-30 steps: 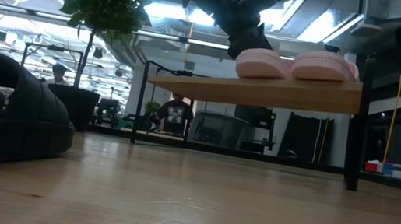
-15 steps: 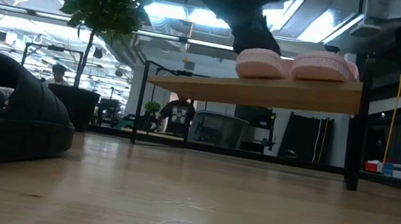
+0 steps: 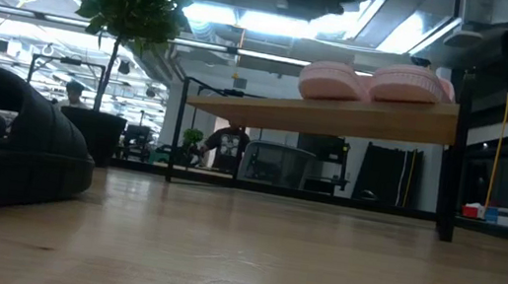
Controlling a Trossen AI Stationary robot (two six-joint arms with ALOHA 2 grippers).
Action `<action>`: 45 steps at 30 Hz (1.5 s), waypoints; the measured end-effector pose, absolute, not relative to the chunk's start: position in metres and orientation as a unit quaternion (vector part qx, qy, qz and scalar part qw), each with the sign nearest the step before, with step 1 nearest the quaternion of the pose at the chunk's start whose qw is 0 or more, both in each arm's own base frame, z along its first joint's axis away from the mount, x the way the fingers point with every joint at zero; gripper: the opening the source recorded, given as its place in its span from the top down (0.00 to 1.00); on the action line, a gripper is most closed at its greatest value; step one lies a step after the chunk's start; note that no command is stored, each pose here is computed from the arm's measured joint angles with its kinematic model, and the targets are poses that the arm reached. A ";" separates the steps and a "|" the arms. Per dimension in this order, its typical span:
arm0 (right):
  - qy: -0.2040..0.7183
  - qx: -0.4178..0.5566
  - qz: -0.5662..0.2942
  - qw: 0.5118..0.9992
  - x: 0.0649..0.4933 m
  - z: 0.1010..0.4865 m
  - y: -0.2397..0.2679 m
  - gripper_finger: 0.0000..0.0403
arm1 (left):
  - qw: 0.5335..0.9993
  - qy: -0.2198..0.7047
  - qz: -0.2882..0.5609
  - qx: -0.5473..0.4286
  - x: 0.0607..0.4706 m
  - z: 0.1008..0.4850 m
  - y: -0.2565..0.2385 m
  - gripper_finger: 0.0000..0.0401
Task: Pick and place slides into the shelf
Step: Put the right black slide on the shelf
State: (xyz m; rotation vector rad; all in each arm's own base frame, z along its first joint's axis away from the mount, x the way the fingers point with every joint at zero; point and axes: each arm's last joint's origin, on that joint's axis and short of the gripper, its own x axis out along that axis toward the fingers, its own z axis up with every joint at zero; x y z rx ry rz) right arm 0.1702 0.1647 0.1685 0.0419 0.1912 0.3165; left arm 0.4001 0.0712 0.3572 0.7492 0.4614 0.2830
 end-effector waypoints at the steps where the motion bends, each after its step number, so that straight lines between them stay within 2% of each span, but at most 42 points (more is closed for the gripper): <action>1: 0.096 0.021 0.157 0.983 0.170 0.168 0.165 0.99 | 0.899 0.217 0.134 0.357 0.394 0.365 0.069 0.70; 8: 0.097 0.019 0.157 0.983 0.170 0.168 0.165 0.99 | 0.924 0.248 0.091 0.278 0.343 0.395 0.057 0.70; 12: 0.094 0.005 0.159 0.983 0.170 0.168 0.165 0.99 | 0.930 0.269 0.042 0.247 0.318 0.395 0.044 0.70; 16: 0.089 0.000 0.160 0.983 0.170 0.169 0.165 0.99 | 0.926 0.278 0.028 0.256 0.300 0.381 0.024 0.70; 21: 0.085 0.001 0.160 0.983 0.170 0.170 0.165 0.99 | 0.926 0.278 0.065 0.246 0.273 0.355 0.006 0.70; 32: 0.056 -0.004 0.157 0.986 0.172 0.176 0.165 0.99 | 0.953 0.219 0.050 0.204 0.215 0.295 -0.027 0.70; 37: 0.049 0.020 0.129 0.990 0.187 0.190 0.170 0.99 | 0.959 0.212 0.026 0.186 0.197 0.276 -0.041 0.70; 45: 0.096 -0.018 0.122 0.988 0.220 0.191 0.200 0.99 | 0.964 0.196 0.036 0.179 0.181 0.246 -0.065 0.70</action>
